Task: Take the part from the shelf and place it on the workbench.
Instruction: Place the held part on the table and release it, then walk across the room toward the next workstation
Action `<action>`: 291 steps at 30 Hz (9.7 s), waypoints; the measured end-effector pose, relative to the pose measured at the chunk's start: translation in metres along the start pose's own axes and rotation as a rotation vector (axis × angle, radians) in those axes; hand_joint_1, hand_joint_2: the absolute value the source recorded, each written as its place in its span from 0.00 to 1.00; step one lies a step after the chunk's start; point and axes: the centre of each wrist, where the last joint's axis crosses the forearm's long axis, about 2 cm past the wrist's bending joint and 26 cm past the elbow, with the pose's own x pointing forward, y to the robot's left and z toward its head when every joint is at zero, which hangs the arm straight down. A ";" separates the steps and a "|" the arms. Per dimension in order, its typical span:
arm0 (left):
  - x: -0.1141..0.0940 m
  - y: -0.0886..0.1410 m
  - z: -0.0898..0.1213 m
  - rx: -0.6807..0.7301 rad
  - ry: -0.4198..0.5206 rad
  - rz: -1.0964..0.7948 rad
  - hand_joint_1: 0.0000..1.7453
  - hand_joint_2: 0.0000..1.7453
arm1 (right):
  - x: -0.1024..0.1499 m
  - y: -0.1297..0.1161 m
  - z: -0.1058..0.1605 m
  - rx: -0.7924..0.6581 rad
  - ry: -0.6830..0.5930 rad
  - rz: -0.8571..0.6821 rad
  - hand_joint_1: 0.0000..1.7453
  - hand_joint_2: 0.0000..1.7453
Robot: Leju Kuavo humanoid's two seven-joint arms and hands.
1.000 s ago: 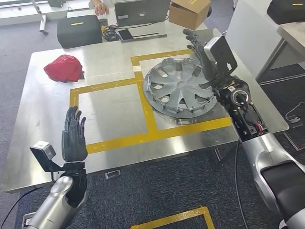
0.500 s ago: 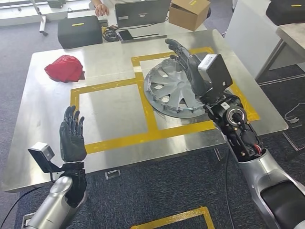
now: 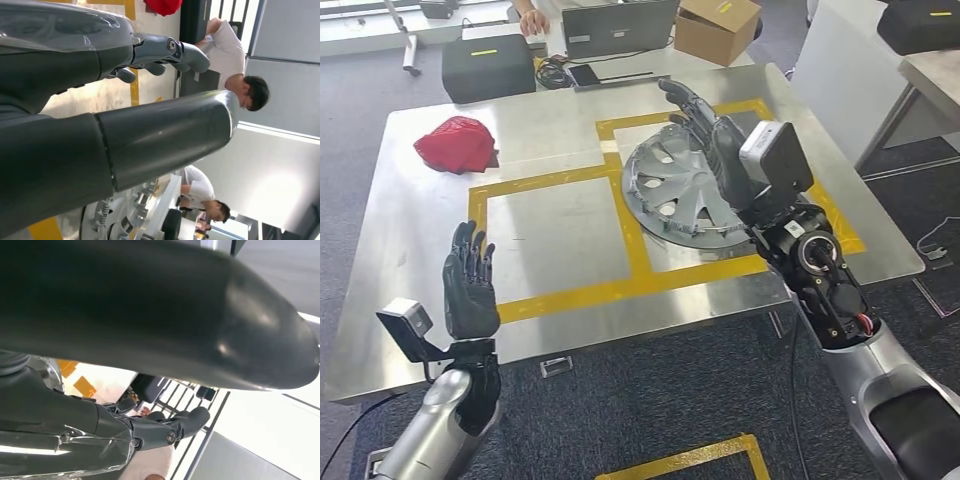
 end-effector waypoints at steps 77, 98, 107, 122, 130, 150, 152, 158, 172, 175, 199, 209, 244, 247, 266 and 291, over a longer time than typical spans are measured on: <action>0.009 -0.002 0.004 0.039 0.023 0.004 0.00 0.00 | 0.010 0.004 0.001 0.025 -0.009 -0.015 0.00 0.00; 0.019 0.004 0.007 0.052 -0.006 -0.006 0.00 0.00 | 0.016 0.010 -0.006 0.043 -0.037 -0.028 0.00 0.00; 0.018 0.004 0.011 0.053 0.003 -0.004 0.00 0.00 | 0.015 0.009 -0.005 0.040 -0.034 -0.030 0.00 0.00; 0.019 0.008 0.016 0.064 0.013 -0.016 0.00 0.00 | 0.014 0.011 -0.002 0.043 -0.030 -0.035 0.00 0.00; 0.024 0.008 0.011 0.068 -0.003 -0.018 0.00 0.00 | 0.015 0.011 -0.003 0.046 -0.031 -0.035 0.00 0.00; 0.026 0.010 0.013 0.058 0.003 -0.016 0.00 0.00 | 0.018 0.010 -0.004 0.040 -0.032 -0.032 0.00 0.00; 0.026 0.011 0.012 0.057 0.003 -0.017 0.00 0.00 | 0.018 0.010 -0.004 0.040 -0.031 -0.029 0.00 0.00; 0.032 0.010 0.004 0.050 -0.024 -0.014 0.00 0.00 | 0.021 0.008 -0.004 0.033 -0.044 -0.022 0.00 0.00; 0.030 0.010 0.007 0.054 -0.015 -0.010 0.00 0.00 | 0.022 0.007 -0.001 0.019 -0.039 -0.018 0.00 0.00; 0.030 0.010 0.009 0.059 -0.011 -0.013 0.00 0.00 | 0.022 0.007 0.000 0.017 -0.037 -0.018 0.00 0.00; 0.027 0.012 0.016 0.082 0.000 -0.013 0.00 0.00 | 0.020 0.004 0.007 -0.011 -0.016 0.014 0.00 0.00; 0.027 0.012 0.016 0.085 -0.005 -0.011 0.00 0.00 | 0.018 0.004 0.007 -0.021 -0.011 0.024 0.00 0.00; 0.026 0.004 0.013 0.048 -0.032 0.032 0.00 0.00 | 0.014 0.001 0.013 -0.046 0.041 0.060 0.00 0.00; 0.025 0.004 0.013 0.045 -0.035 0.034 0.00 0.00 | 0.015 0.001 0.015 -0.047 0.045 0.062 0.00 0.00; 0.021 0.004 0.021 0.059 -0.010 0.022 0.00 0.00 | 0.020 0.005 0.022 -0.046 0.041 0.043 0.00 0.00; 0.024 0.003 0.017 0.048 -0.009 0.023 0.00 0.00 | 0.022 0.001 0.019 -0.041 0.018 0.050 0.00 0.00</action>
